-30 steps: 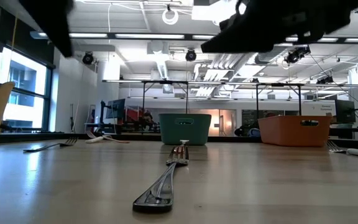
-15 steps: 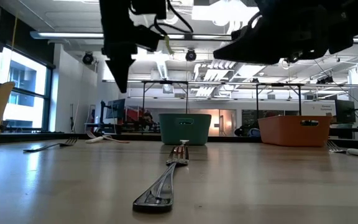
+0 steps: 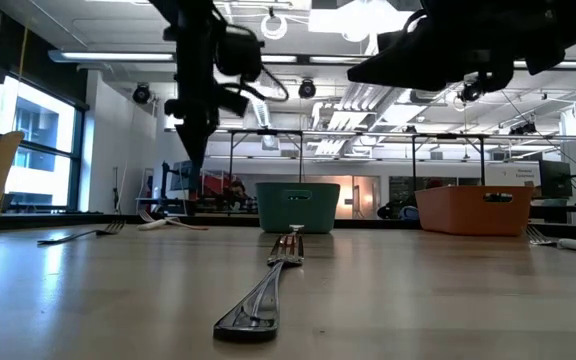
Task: Sort silverware by color (type)
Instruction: Put the orange fork into the orange bin
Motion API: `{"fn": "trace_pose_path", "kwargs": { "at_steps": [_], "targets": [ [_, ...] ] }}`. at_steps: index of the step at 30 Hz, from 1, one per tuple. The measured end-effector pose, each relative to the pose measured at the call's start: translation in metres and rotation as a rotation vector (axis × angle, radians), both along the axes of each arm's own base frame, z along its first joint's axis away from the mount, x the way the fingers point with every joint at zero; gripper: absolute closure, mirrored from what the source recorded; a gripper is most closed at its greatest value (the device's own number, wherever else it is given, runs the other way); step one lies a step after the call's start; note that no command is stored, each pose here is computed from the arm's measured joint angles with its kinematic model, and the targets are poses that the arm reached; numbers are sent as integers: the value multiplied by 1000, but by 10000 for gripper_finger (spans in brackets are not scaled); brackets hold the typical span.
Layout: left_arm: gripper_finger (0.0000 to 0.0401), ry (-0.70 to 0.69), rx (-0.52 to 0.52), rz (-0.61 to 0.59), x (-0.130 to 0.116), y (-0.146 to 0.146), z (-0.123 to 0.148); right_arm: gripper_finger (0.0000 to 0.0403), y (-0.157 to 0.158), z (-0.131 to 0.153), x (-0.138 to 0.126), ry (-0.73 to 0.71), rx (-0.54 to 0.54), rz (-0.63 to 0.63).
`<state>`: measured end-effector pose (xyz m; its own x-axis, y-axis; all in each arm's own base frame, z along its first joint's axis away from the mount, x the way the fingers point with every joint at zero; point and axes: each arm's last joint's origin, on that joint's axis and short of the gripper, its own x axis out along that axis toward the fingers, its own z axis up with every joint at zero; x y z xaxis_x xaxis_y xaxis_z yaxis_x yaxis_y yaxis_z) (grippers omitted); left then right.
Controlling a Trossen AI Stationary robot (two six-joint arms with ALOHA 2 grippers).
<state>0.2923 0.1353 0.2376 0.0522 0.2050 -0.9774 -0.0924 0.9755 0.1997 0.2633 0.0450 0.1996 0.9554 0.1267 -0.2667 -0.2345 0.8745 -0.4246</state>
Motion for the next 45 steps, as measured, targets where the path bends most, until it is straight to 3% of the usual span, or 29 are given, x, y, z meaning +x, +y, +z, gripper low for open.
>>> {"fn": "trace_pose_path", "kwargs": {
  "at_steps": [6,12,20,45],
  "targets": [
    [340,114,-35,-43,1,21,-28,403,-13,0,2,5,4,-4],
    [305,283,-4,-73,3,38,-65,403,-23,0,3,14,22,2],
    [288,428,42,-108,2,51,-93,403,-25,-1,3,28,46,-12],
    [288,307,2,-64,-7,81,-95,403,-25,-1,3,28,53,-14]
  ]
}}
